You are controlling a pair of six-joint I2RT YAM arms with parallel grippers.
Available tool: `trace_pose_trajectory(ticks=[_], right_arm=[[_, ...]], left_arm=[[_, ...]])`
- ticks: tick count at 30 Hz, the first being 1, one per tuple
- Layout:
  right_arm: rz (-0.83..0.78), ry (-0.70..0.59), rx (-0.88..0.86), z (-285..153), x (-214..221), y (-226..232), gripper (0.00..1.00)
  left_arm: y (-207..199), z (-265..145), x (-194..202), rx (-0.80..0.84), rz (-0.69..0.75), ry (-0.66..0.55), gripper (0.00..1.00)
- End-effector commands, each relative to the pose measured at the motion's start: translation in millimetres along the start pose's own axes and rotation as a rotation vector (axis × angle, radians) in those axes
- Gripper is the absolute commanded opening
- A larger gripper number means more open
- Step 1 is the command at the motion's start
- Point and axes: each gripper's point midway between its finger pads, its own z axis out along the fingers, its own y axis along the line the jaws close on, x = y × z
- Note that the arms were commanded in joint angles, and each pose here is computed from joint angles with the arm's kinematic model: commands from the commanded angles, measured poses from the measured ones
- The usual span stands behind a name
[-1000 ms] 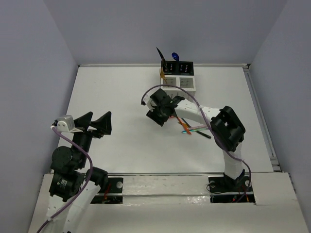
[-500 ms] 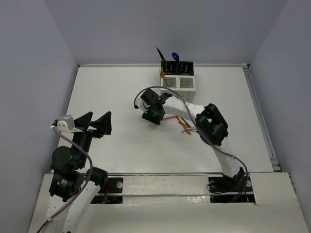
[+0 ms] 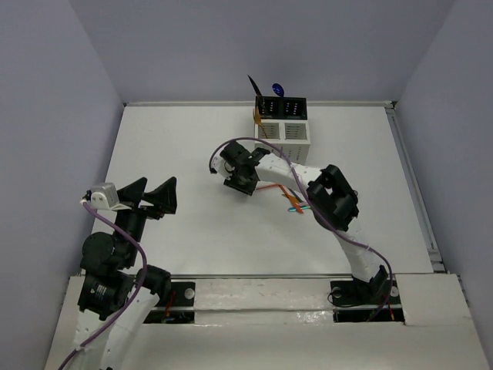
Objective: Sort the eating utensils into containers
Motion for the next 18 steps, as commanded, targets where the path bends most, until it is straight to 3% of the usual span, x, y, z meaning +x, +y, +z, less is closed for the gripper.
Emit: trace_pose_trajectory(ticks=[1, 5, 18], right_arm=[[-0.043, -0.005, 0.010, 10.8, -5.2, 0.8, 0.37], [-0.058, 0.001, 0.030, 12.8, -3.8, -3.1, 0.34], [-0.091, -0.100, 0.148, -3.3, -21.7, -25.9, 0.00]], left_arm=[[-5.7, 1.7, -4.7, 0.027, 0.001, -0.018, 0.99], [-5.3, 1.8, -3.7, 0.026, 0.001, -0.015, 0.99], [-5.1, 2.4, -3.0, 0.025, 0.002, -0.012, 0.99]])
